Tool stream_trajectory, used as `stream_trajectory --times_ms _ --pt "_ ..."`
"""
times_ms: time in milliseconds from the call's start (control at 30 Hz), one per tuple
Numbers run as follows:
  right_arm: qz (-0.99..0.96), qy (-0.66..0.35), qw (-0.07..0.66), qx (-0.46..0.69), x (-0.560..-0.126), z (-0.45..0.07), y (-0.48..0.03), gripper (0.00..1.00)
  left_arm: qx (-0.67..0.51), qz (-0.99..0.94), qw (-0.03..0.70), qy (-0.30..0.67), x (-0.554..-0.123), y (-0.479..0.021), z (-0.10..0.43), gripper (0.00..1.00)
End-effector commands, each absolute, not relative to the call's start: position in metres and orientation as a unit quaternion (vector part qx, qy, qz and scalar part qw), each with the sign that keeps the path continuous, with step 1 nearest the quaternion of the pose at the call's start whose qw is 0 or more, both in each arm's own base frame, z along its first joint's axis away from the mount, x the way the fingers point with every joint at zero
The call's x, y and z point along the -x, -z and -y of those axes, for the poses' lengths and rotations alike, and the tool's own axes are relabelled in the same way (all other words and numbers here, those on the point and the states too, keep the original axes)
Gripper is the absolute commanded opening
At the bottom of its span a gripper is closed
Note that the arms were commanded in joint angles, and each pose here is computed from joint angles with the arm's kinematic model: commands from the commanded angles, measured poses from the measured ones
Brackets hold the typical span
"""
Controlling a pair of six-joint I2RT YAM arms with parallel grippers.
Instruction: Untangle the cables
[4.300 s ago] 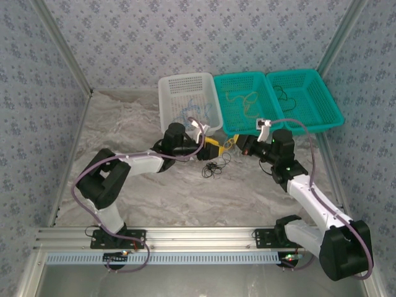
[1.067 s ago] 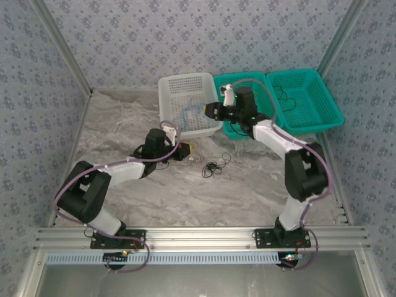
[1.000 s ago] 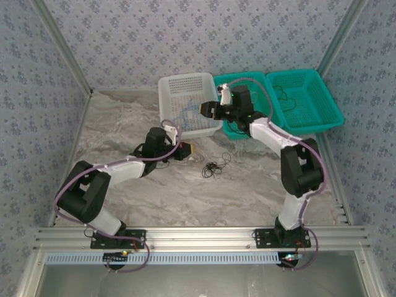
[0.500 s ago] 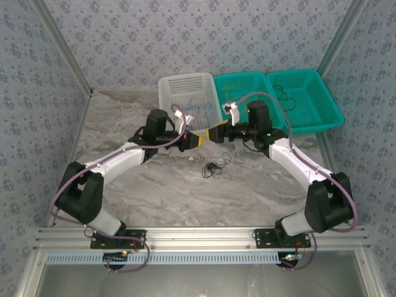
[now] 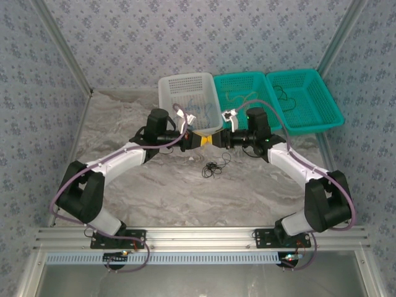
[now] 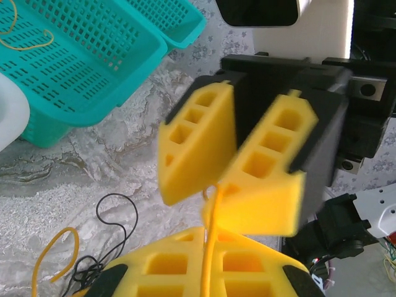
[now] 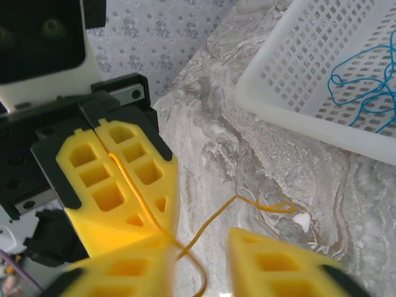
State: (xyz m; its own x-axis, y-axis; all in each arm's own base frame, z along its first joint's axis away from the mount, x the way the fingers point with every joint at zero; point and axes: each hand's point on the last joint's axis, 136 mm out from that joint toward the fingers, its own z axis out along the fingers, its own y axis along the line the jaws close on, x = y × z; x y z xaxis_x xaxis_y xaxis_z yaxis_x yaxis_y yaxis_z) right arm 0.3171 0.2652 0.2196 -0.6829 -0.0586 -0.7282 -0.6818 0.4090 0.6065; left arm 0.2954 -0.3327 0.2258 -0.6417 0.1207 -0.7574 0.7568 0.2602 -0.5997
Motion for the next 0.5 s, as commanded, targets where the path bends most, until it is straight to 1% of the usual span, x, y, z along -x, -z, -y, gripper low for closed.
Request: stream_trajectory --times_ms 0,33,67,167,200,233,267,300,333,367,400,433,467 --pt "-0.766 -0.485 0.346 0.242 -0.315 -0.261 -0.233 0.09 -0.315 -0.714 0.311 0.543 -0.295 -0.242 0.339 0.0" --pt "-0.767 -0.479 0.351 0.241 -0.314 -0.258 -0.233 0.02 -0.315 -0.714 0.31 0.543 -0.294 -0.242 0.339 0.0" --pt "-0.768 -0.473 0.358 0.241 -0.313 -0.256 -0.235 0.0 -0.314 -0.715 0.31 0.542 -0.295 -0.241 0.339 0.0" --pt "-0.77 -0.457 0.375 0.241 -0.31 -0.248 -0.241 0.0 -0.31 -0.72 0.31 0.538 -0.297 -0.238 0.34 0.0" --pt "-0.773 -0.447 0.383 0.238 -0.311 -0.244 -0.243 0.0 -0.308 -0.722 0.31 0.536 -0.298 -0.237 0.34 0.03" --pt "-0.778 -0.433 0.393 0.23 -0.314 -0.238 -0.244 0.0 -0.304 -0.727 0.311 0.531 -0.301 -0.235 0.34 0.13" --pt "-0.784 -0.419 0.401 0.221 -0.318 -0.232 -0.244 0.0 -0.3 -0.73 0.314 0.527 -0.303 -0.234 0.34 0.29" --pt "-0.792 -0.401 0.413 0.205 -0.324 -0.224 -0.245 0.0 -0.295 -0.735 0.317 0.522 -0.307 -0.232 0.34 0.49" --pt "-0.798 -0.384 0.427 0.185 -0.332 -0.213 -0.246 0.0 -0.284 -0.744 0.322 0.512 -0.311 -0.229 0.339 0.65" --pt "-0.804 -0.368 0.437 0.165 -0.339 -0.204 -0.246 0.0 -0.272 -0.754 0.327 0.5 -0.317 -0.225 0.336 0.76" --pt "-0.811 -0.347 0.449 0.138 -0.349 -0.19 -0.246 0.0 -0.259 -0.765 0.335 0.486 -0.323 -0.221 0.334 0.84" --pt "-0.817 -0.329 0.461 0.108 -0.359 -0.176 -0.245 0.0 -0.242 -0.777 0.342 0.47 -0.33 -0.216 0.33 0.98" --pt "-0.82 -0.315 0.469 0.084 -0.367 -0.164 -0.245 0.0 -0.229 -0.786 0.348 0.457 -0.336 -0.212 0.327 0.99"
